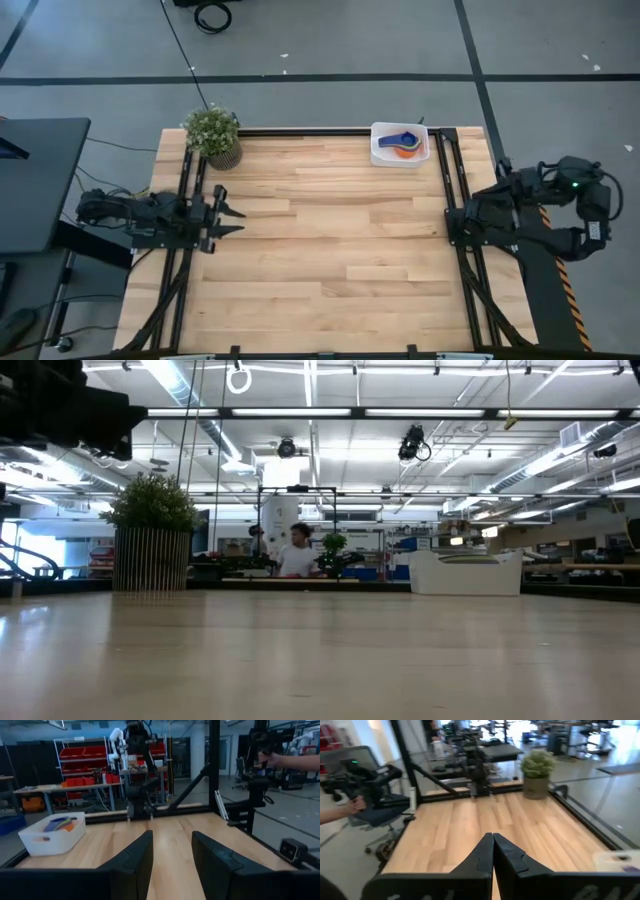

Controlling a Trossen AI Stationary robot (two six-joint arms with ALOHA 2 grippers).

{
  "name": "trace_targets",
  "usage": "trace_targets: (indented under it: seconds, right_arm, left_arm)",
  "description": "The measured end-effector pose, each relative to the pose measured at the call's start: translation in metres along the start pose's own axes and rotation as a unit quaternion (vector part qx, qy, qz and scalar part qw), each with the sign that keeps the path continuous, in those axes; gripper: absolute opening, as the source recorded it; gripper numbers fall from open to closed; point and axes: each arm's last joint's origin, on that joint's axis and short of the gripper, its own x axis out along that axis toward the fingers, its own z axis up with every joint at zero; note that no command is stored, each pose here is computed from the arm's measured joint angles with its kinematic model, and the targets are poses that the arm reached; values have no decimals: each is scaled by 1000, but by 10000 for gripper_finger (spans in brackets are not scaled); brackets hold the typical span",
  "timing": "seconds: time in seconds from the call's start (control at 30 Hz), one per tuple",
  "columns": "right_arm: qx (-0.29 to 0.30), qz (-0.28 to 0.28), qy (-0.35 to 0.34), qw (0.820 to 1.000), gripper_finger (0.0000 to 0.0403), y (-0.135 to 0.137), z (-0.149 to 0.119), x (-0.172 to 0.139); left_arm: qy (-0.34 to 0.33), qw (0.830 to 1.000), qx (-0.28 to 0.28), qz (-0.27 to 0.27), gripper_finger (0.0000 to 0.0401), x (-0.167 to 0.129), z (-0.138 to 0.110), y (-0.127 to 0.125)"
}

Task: Nest measuring cups in basket
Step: Return to Home Position

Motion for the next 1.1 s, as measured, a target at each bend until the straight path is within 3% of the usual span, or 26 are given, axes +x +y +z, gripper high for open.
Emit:
trace_targets:
  seconds: [0.13,0.47,0.83,1.1]
  right_arm:
    - [-13,40,-8,999,11,-2,-2,13]
    - [-14,78,-13,997,11,-16,-16,50]
    - [-17,83,-61,995,11,-37,-41,96]
    - [-3,35,-81,996,10,-54,-70,125]
  left_arm:
    - [0,1000,-1,0,142,1,-8,-1]
    - [5,1000,3,0,142,1,-9,-1]
    - [12,1000,-3,-1,142,1,-10,-1]
    - [12,1000,-3,-1,142,1,-10,-1]
